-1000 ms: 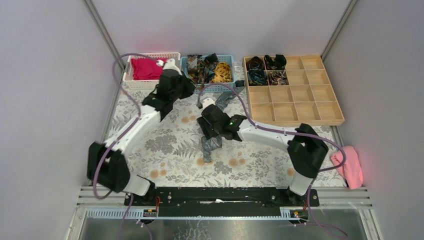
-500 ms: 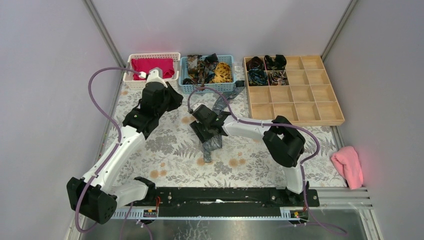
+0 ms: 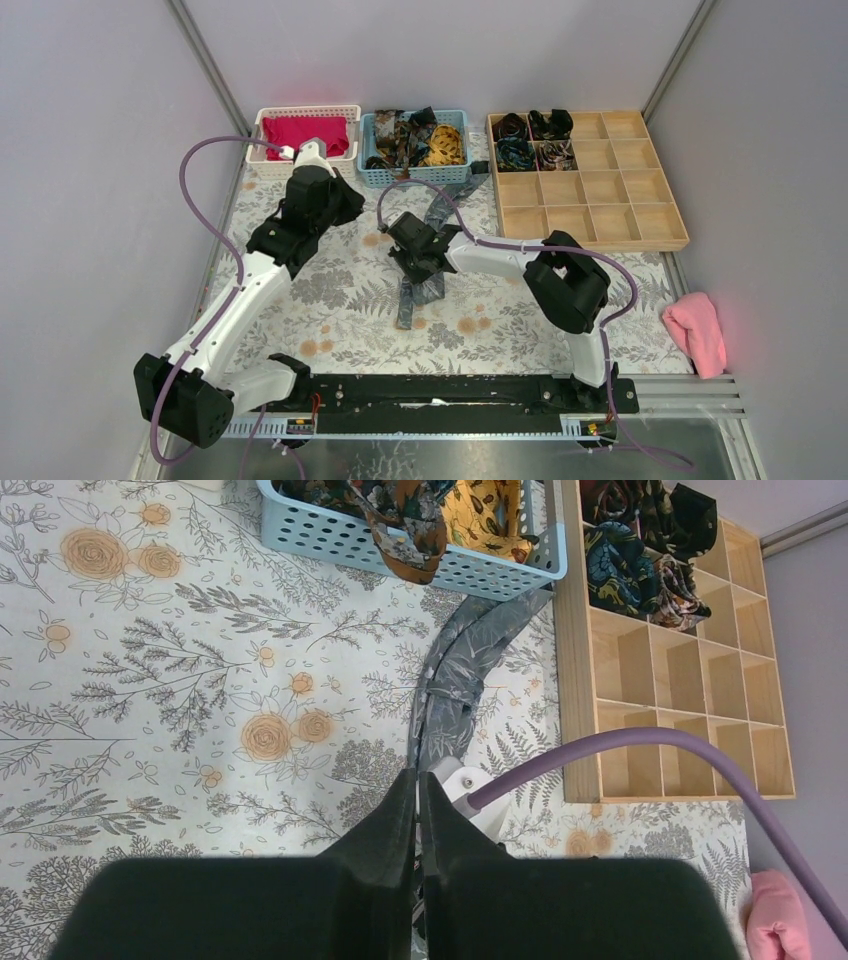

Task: Roll the ties
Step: Roll the tie at the center of the board.

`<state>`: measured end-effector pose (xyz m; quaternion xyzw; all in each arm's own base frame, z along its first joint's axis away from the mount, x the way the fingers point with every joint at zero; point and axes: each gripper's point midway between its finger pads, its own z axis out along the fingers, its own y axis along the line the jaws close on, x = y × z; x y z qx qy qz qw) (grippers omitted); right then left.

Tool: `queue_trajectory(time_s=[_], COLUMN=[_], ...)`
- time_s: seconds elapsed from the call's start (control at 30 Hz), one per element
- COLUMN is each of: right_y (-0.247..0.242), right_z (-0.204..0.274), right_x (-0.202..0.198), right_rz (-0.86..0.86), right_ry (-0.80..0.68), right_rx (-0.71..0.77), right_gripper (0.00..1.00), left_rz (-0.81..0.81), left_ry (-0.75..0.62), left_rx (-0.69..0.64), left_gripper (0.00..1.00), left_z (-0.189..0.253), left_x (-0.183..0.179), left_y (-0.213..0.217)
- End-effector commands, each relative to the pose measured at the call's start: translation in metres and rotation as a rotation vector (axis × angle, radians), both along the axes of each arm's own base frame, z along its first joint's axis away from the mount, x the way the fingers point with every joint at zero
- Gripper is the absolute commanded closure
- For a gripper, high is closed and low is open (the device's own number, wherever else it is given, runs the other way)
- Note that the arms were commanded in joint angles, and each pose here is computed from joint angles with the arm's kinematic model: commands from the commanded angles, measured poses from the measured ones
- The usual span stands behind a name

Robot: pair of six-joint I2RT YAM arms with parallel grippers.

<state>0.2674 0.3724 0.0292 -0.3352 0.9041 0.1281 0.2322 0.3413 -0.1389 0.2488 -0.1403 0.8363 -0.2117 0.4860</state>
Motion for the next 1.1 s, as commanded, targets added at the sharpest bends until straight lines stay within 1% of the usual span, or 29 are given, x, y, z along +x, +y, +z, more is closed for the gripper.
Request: queue_trajectory(time_s=[0.0, 0.07, 0.17, 0.23, 0.37, 0.47, 0.57, 0.73, 0.77, 0.8, 0.87, 0.9, 0.97, 1.0, 1.07], right_y=[-0.002, -0.001, -0.005, -0.011, -0.028, -0.035, -0.044, -0.056, -0.055, -0.055, -0.059, -0.062, -0.065, -0.070, -0.066], right_z=[0.020, 0.034, 0.058, 0.083, 0.104, 0.103, 0.092, 0.058, 0.055, 0.052, 0.042, 0.037, 0.036, 0.036, 0.050], right_x=[0.008, 0.009, 0.003, -0.005, -0.033, -0.068, -0.099, -0.144, -0.151, -0.159, -0.171, -0.178, -0.179, -0.177, -0.172], right_rz=[-0.011, -0.015, -0.022, -0.022, -0.015, 0.012, 0.003, -0.048, -0.052, -0.056, -0.073, -0.068, -0.078, -0.085, -0.073], right_ry=[-0.057, -0.093, -0.147, -0.197, -0.215, -0.197, -0.162, -0.042, -0.025, -0.012, 0.016, 0.028, 0.013, -0.001, -0.039], right_rx=[0.032, 0.075, 0.171, 0.247, 0.340, 0.356, 0.355, 0.380, 0.402, 0.412, 0.401, 0.388, 0.375, 0.353, 0.371], right_gripper=[0.96, 0.98, 0.98, 0.97, 0.94, 0.89, 0.87, 0.81, 0.79, 0.74, 0.64, 0.62, 0.61, 0.58, 0.52], left_rz=[-0.013, -0.024, -0.050, -0.071, -0.103, -0.136, -0.171, -0.233, -0.241, -0.246, -0.253, -0.254, -0.253, -0.252, -0.250], left_ry=[0.002, -0.005, -0.019, -0.032, -0.021, -0.006, 0.004, 0.015, 0.024, 0.030, 0.035, 0.035, 0.035, 0.036, 0.038], left_rx=[0.010, 0.002, -0.015, -0.029, -0.045, -0.061, -0.055, -0.041, -0.036, -0.031, -0.024, -0.020, -0.014, -0.013, -0.011], left_gripper=[0.93, 0.94, 0.96, 0.96, 0.97, 0.99, 1.00, 1.00, 1.00, 1.00, 1.00, 1.00, 1.00, 1.00, 1.00], left_z=[-0.004, -0.003, -0.004, -0.006, -0.021, -0.038, -0.053, -0.070, -0.074, -0.077, -0.080, -0.081, -0.083, -0.083, -0.084], left_x=[-0.004, -0.004, -0.006, -0.006, -0.004, 0.001, 0.004, 0.005, 0.004, 0.002, -0.001, -0.002, -0.003, -0.004, -0.006], left_y=[0.000, -0.002, -0.007, -0.011, -0.019, -0.028, -0.038, -0.059, -0.062, -0.065, -0.069, -0.070, -0.071, -0.071, -0.070])
